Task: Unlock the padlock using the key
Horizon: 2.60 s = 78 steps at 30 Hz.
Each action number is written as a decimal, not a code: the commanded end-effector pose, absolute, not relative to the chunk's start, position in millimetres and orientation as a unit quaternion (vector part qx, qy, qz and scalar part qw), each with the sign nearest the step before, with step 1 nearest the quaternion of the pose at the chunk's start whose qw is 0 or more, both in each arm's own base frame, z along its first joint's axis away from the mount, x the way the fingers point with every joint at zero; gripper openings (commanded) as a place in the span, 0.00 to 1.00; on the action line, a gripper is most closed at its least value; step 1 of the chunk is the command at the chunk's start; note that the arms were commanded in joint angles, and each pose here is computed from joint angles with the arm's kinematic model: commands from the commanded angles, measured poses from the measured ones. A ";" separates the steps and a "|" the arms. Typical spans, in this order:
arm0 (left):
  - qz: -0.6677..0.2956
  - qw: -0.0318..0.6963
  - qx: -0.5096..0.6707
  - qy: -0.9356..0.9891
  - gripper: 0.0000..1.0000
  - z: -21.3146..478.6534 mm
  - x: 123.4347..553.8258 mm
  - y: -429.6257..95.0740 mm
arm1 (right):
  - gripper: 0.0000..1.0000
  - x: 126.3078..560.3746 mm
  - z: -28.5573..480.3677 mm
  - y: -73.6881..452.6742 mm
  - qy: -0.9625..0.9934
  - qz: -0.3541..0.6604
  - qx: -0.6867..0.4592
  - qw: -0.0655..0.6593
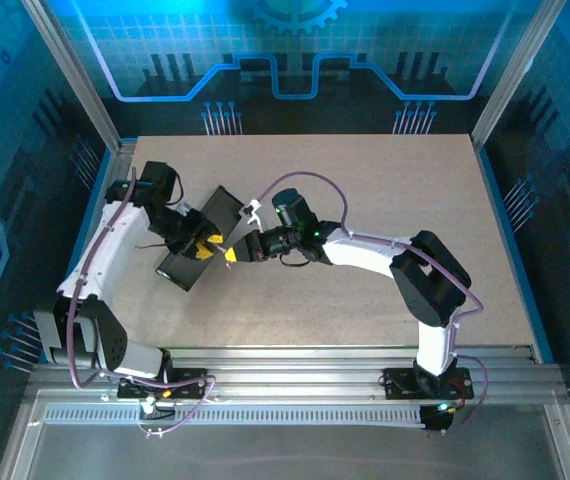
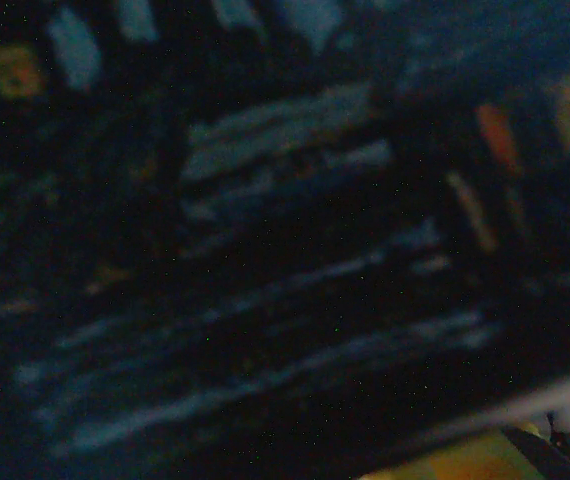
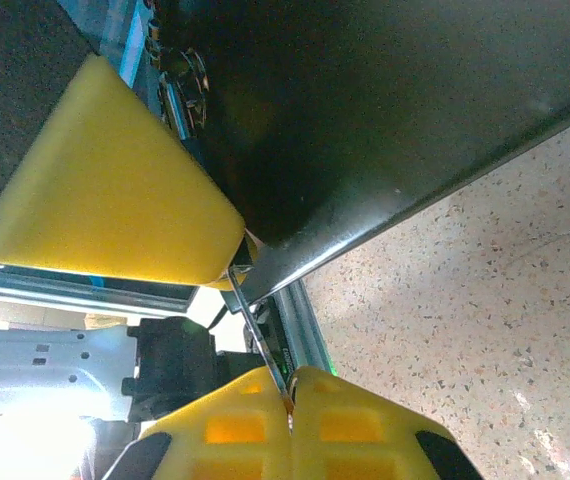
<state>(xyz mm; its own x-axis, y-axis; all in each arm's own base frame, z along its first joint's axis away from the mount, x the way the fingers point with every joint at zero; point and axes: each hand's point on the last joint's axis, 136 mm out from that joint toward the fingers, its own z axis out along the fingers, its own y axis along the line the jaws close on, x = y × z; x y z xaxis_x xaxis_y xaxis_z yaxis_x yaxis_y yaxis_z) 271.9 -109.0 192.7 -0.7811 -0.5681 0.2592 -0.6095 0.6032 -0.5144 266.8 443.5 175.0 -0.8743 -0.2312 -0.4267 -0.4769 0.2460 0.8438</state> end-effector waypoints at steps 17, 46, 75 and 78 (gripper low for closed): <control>0.343 0.049 0.274 -0.897 0.00 210.7 259.7 -129.5 | 0.00 301.0 206.8 467.5 0.743 0.636 -0.184 0.099; 0.372 0.043 0.241 -0.895 0.00 203.6 259.7 -150.7 | 0.00 363.7 273.5 471.5 0.715 0.657 -0.140 0.192; 0.366 -0.021 0.375 -0.851 0.00 193.7 294.2 -106.1 | 0.25 306.1 205.7 430.5 0.741 0.638 -0.157 0.140; 0.367 -0.020 0.375 -0.851 0.00 194.5 294.8 -106.8 | 0.24 295.3 205.6 437.4 0.735 0.637 -0.183 0.143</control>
<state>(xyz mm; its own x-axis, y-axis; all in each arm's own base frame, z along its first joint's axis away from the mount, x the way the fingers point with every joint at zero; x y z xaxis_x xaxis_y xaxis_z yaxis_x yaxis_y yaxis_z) 298.4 -103.9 182.6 -0.7238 -0.6577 0.2090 -0.6203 0.4874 -0.6145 314.1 429.0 186.8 -0.9369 -0.0489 -0.3460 -0.3490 0.1824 0.9192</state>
